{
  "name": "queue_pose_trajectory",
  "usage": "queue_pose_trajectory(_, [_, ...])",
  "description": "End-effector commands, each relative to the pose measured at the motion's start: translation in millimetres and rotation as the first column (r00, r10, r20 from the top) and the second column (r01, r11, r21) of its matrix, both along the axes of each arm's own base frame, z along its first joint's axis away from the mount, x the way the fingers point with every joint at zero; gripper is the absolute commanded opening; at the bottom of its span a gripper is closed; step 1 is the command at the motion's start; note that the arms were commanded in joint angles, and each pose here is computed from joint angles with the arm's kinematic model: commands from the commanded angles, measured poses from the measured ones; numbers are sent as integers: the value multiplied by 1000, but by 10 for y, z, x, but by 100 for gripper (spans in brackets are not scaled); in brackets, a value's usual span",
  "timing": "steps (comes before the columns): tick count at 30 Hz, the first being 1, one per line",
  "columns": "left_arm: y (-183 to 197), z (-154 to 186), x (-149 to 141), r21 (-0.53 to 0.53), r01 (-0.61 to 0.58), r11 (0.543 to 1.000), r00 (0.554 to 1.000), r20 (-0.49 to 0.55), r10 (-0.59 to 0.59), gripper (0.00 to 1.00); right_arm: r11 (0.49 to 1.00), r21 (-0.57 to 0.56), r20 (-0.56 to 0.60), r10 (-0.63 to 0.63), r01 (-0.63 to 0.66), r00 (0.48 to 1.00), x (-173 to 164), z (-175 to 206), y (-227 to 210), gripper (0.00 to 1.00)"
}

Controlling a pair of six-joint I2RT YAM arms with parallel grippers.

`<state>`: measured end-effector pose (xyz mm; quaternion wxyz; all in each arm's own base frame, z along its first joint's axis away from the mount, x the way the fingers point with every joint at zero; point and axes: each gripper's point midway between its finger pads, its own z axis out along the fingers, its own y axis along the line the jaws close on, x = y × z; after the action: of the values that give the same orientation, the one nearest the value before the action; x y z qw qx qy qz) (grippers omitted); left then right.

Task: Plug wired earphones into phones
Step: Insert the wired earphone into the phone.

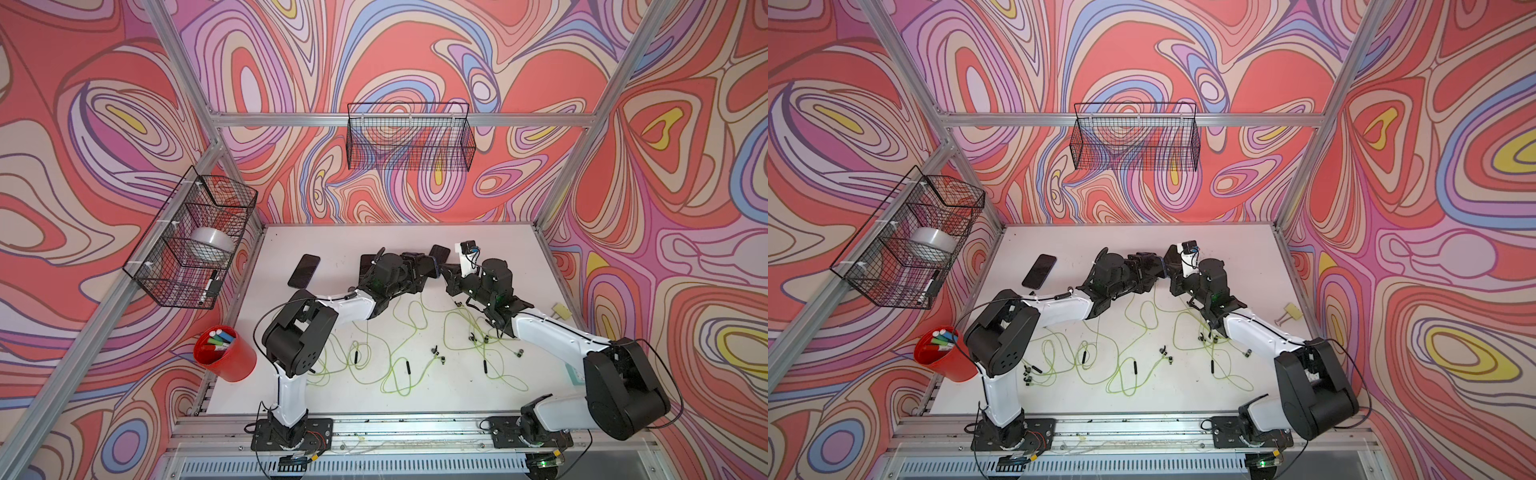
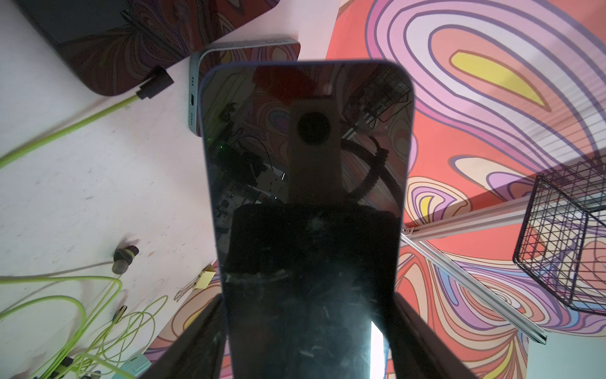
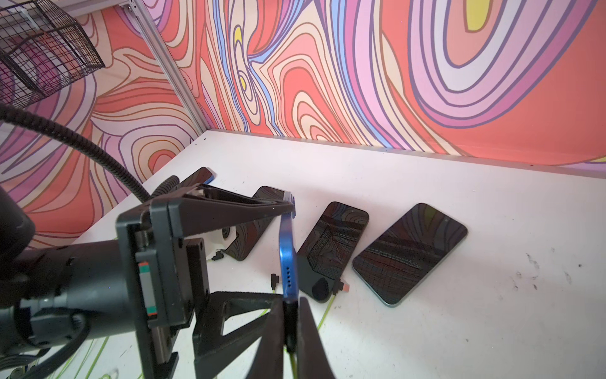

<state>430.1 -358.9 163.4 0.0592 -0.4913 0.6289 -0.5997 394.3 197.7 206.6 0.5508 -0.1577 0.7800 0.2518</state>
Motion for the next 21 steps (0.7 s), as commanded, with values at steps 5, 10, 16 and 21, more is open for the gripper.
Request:
queue_pose_trajectory(5, [-46,427,23,-275,-78,958,990,-137,41,0,1000,-27,-13,-15,15,1000,37,-123,-26,0])
queue_pose_trajectory(10, [-50,464,27,-278,-76,958,991,-131,40,0,1000,-30,-22,-12,11,1000,29,-181,-21,0])
queue_pose_trajectory(16, [-75,477,23,-283,-74,956,990,-135,37,0,1000,-17,-30,-7,6,1000,42,-238,2,0])
queue_pose_trajectory(21, [-126,518,21,-304,-73,950,989,-142,31,0,1000,-8,-40,-2,2,999,58,-321,23,0])
